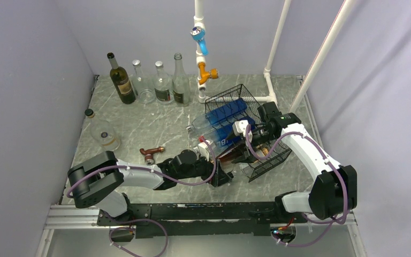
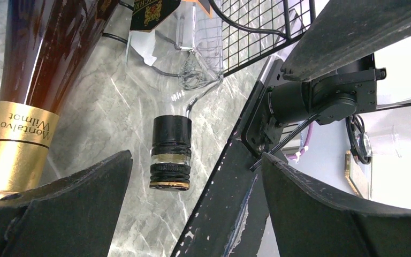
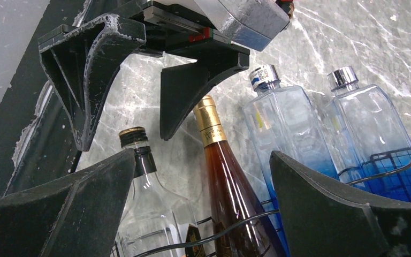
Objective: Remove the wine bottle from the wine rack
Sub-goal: Pick up the wine bottle from the wine rack.
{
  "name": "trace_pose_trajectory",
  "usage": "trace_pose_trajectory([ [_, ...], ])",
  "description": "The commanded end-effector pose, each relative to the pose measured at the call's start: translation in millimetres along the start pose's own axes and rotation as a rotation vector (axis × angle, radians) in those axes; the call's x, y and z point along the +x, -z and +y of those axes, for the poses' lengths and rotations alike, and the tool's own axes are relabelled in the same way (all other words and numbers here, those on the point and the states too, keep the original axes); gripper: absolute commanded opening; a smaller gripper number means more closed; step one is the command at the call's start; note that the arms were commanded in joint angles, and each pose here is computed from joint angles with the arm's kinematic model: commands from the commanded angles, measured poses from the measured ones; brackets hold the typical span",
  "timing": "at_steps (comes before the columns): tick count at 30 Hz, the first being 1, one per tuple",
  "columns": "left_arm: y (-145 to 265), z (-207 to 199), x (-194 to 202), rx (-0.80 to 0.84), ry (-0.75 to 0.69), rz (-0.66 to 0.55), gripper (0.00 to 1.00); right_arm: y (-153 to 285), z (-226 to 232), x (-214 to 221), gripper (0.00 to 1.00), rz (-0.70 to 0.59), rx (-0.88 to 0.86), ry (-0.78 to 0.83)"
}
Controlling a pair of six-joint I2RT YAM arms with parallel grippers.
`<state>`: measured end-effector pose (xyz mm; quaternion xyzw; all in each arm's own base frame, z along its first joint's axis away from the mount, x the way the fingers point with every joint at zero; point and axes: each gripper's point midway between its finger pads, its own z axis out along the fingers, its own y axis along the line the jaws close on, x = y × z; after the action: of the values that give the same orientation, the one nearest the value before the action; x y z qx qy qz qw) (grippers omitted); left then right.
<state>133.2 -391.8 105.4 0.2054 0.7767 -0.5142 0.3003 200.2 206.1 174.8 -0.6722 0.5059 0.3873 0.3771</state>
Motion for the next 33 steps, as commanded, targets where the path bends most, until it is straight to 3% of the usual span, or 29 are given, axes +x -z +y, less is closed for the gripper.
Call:
trace_pose_trajectory([
  [1, -2, -3, -5, 0.012, 0.003, -0.033, 0.95, 0, -5, -1, 1.00, -0.009, 0.009, 0.044],
  [19, -7, 3, 2, -0.009, 0.014, -0.006, 0.91, 0, -5, 1, 1.00, 0.000, 0.008, 0.045],
  [33, -22, 3, 8, 0.011, 0.021, 0.038, 0.79, 0, -5, 3, 1.00, 0.010, 0.009, 0.044],
])
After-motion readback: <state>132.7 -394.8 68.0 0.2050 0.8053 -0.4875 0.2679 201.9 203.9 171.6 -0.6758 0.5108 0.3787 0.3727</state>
